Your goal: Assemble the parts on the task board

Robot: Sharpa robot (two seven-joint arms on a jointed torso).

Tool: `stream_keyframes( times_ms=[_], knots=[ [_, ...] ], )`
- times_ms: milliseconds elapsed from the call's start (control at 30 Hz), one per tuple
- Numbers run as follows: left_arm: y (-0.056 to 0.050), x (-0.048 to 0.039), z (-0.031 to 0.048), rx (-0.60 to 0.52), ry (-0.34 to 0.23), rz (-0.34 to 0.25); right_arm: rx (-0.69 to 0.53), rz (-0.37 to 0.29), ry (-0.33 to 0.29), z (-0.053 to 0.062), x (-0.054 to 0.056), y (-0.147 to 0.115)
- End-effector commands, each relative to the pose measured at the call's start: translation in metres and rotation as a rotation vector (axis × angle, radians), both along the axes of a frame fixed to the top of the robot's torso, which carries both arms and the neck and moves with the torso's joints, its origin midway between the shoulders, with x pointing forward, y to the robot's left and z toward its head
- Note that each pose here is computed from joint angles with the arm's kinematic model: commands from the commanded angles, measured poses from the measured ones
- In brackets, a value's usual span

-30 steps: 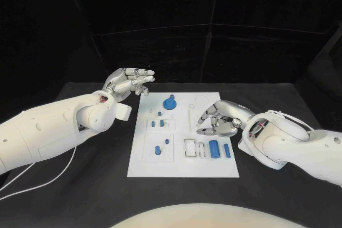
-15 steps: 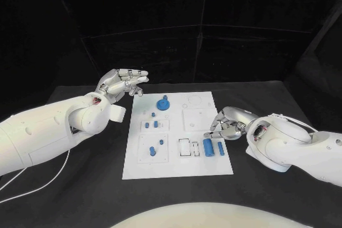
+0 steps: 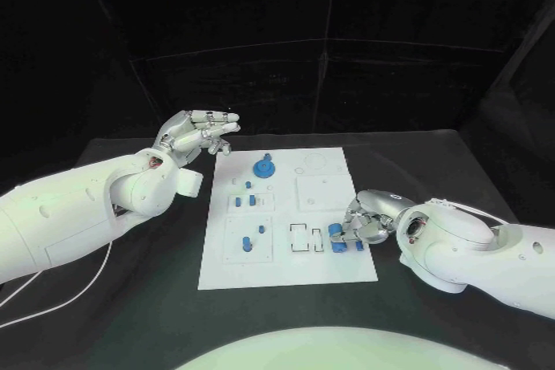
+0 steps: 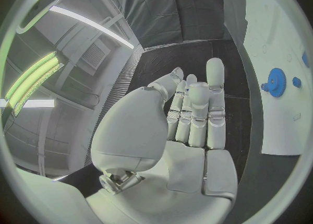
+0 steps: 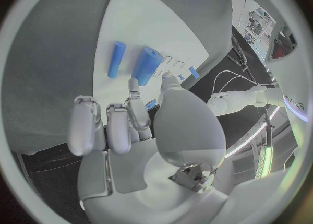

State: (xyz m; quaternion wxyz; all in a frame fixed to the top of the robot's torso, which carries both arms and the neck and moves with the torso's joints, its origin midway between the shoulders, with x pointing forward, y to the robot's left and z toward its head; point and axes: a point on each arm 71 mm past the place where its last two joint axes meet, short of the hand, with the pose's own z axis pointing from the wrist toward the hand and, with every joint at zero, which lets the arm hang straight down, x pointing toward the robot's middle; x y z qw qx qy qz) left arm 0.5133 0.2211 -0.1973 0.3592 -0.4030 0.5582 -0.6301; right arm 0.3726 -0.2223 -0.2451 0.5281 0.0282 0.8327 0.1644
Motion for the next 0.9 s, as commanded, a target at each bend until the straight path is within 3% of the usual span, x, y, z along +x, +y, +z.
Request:
stream_keyframes(
  times_ms=[33,433,900],
  knots=[
    [-0.001,-0.0003,0.0014,-0.009,-0.003,-0.008,-0.042,0.019,-0.005,-0.003,0.001,0.001],
    [0.000,-0.0003,0.0012,-0.009,-0.003,-0.008,-0.067,0.040,0.022,-0.018,0.000,0.009],
    [0.000,-0.0004,0.0008,-0.009,0.000,-0.012,-0.070,0.033,-0.006,-0.022,0.006,0.013]
  ],
)
